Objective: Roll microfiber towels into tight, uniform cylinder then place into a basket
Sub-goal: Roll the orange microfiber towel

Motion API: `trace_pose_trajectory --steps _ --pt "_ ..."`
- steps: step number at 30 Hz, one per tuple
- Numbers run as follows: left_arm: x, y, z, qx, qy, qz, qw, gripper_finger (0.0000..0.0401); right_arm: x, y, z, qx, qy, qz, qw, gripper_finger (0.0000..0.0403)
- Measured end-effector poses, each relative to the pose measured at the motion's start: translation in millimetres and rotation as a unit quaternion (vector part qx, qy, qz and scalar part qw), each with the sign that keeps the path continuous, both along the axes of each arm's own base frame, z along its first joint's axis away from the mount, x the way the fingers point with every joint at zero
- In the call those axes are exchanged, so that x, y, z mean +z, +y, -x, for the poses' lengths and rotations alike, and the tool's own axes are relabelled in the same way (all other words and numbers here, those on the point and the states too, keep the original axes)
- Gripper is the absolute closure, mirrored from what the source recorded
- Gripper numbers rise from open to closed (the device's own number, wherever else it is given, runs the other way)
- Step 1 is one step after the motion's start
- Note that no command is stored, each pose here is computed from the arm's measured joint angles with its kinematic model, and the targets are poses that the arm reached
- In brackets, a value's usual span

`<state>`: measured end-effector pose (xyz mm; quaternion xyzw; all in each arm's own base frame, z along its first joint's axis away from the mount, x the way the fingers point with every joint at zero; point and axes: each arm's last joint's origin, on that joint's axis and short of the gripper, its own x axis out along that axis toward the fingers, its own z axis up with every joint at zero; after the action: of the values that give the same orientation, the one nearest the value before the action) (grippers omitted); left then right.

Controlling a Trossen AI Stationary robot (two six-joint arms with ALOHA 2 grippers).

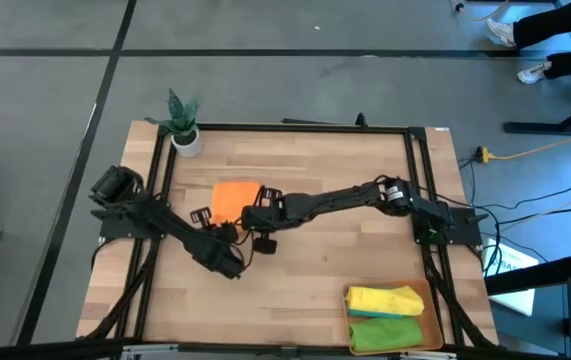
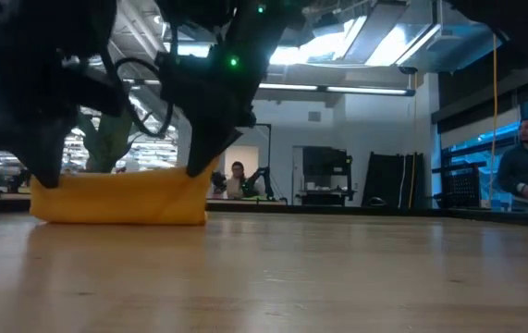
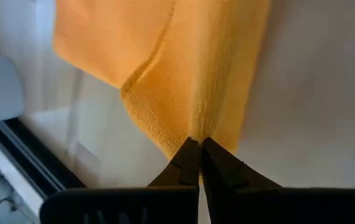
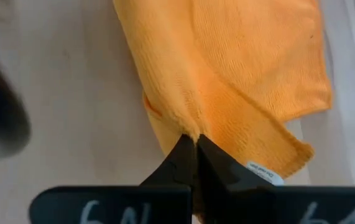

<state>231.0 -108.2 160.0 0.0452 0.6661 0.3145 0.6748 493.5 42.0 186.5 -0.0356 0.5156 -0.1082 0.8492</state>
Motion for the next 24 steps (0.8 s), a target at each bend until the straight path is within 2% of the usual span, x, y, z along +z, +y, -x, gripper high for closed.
trace_pose_trajectory --steps 4,12,19,22,24 --pt "-6.4 12.4 2.5 0.011 0.000 -0.035 0.999 0.0401 -6.8 -9.6 -2.4 0.000 0.007 0.006 1.000 0.0397" --pt "-14.8 28.3 4.8 0.013 0.013 -0.059 0.998 0.0401 -25.6 -31.5 -10.0 -0.005 0.011 0.014 1.000 0.0397" --pt "-27.1 38.7 8.1 0.012 0.018 -0.054 0.998 0.0401 -36.2 -42.2 -13.1 -0.008 0.014 0.013 1.000 0.0397" --pt "-27.9 38.7 7.4 0.013 0.024 -0.036 0.999 0.0401 -38.1 -41.1 -11.8 0.003 0.024 -0.010 1.000 0.0397" --pt "-29.4 35.7 6.0 0.001 0.029 -0.006 1.000 0.0401 -42.0 -39.0 -10.7 0.016 0.027 -0.034 0.999 0.0397"
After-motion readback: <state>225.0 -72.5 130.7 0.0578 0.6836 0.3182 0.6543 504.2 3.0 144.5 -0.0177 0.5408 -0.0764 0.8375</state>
